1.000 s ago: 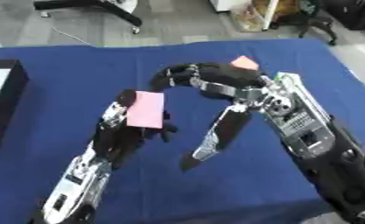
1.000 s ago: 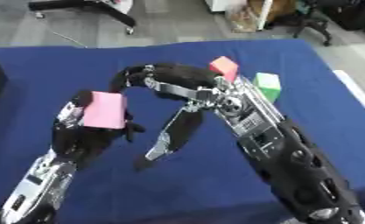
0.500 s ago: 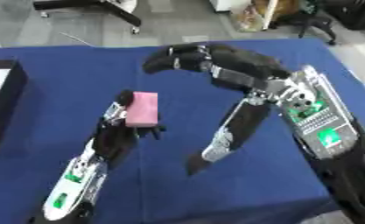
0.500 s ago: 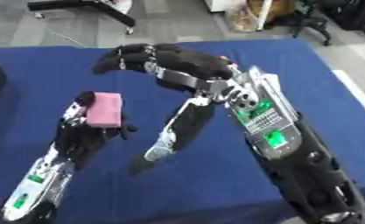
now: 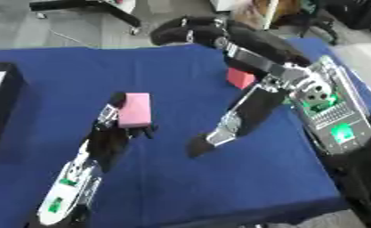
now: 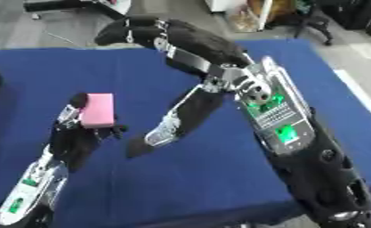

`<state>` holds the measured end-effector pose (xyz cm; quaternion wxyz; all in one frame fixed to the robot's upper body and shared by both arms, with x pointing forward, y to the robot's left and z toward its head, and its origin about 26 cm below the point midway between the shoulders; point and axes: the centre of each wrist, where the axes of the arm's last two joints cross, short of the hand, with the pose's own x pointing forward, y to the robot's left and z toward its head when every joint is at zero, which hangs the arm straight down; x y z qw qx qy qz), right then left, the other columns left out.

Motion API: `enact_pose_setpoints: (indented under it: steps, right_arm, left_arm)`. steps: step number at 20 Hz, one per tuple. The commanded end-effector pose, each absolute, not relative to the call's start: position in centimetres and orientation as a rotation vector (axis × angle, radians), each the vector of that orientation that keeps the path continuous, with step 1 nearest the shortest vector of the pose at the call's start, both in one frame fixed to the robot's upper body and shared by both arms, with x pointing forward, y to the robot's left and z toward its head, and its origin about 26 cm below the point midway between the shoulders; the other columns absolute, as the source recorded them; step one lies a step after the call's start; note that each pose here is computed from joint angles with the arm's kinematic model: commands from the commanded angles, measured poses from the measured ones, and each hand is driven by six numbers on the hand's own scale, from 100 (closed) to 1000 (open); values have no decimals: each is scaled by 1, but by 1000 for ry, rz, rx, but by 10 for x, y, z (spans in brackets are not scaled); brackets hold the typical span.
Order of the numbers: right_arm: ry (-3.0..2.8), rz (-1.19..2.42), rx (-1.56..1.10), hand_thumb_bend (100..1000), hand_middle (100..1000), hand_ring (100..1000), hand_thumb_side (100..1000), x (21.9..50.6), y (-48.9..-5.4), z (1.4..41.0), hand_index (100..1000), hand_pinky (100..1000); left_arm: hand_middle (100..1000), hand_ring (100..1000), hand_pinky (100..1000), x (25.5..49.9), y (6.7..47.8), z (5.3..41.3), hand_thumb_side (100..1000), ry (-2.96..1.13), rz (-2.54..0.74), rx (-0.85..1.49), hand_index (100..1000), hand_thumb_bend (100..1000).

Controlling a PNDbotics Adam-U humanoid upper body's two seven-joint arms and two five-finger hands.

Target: Pick up the objects with one hand, pass them to the other hand, and then place them into the box on the other side of the table.

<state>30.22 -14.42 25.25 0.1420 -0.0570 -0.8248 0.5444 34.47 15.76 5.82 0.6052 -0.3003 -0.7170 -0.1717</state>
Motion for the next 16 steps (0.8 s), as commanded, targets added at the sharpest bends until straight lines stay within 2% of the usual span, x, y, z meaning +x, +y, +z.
enact_pose_setpoints:
  steps: [1,10,16]
  right_arm:
    - [-2439,1555,-204,792,875,925,596,300,-150,263,911,864]
    - [-2466,1533,-193,778,873,922,595,301,-157,260,910,864]
    - [-2434,1549,-191,770,873,925,584,301,-162,254,909,864]
  left_arm:
    - [219,416,764,349,170,73,834,-1735,-349,-639,455,100]
    - [203,412,763,365,226,121,777,-1930,-258,-366,449,100]
    - [180,407,761,370,284,164,736,-1979,-320,13,440,100]
